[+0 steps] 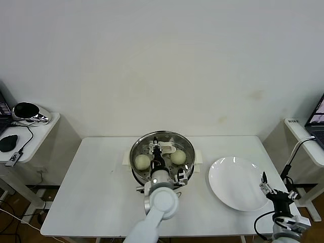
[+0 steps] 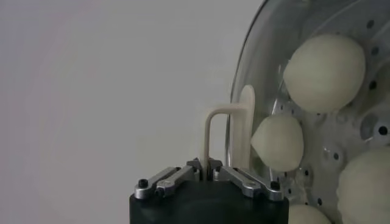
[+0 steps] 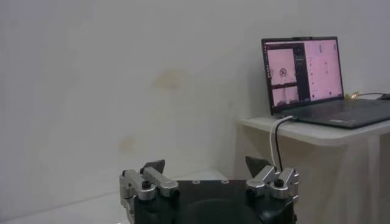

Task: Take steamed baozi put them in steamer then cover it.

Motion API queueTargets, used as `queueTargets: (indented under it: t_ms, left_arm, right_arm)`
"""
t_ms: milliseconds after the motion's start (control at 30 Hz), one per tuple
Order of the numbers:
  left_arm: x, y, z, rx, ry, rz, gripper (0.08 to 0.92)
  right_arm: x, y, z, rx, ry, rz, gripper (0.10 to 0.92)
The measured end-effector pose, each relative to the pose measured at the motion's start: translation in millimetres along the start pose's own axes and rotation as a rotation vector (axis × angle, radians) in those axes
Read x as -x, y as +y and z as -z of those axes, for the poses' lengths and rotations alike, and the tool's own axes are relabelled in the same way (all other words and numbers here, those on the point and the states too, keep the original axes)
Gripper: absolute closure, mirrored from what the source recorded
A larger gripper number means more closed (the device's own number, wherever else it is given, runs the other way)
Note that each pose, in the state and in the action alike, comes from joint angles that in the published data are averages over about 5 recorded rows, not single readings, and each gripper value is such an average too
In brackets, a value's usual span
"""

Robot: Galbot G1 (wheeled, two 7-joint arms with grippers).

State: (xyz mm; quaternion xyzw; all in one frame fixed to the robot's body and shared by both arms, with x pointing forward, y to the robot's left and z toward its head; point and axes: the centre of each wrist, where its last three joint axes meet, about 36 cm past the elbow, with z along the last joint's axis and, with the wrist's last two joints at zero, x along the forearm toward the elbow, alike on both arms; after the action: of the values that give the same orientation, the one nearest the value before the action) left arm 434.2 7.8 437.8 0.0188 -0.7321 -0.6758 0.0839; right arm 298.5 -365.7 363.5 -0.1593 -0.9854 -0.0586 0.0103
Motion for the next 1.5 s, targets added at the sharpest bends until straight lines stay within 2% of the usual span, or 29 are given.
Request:
queueTargets:
  t_ms: [500,633,1000,1267,1500]
  left_arm:
    - [-32,19,-7,-0.054,-0.076,-0.030,0.267]
    - [-43,26,-14,-0.077,-0.094,-0.042,0.190]
    - [-73,57,-53,-0.199,-0.139,-0.032,0.177]
    - [-78,80,-117,-0.442,-0.179,-0.023,0.177]
    - [-76,60,-183,-0.702,-0.188,-0.054,0.177]
  right_arm:
    - [1,0,-1,-0.002,0.001,0.000,0.200]
    - [1,1,-2,-0.001,-0.001,0.001,0.200]
    - [-4,7,-2,-0.008,0.014,0.031,0.200]
    - [-13,18,-3,-0.043,0.039,0.093,0.200]
    - [-25,28,-2,-0.094,0.073,0.155,0.200]
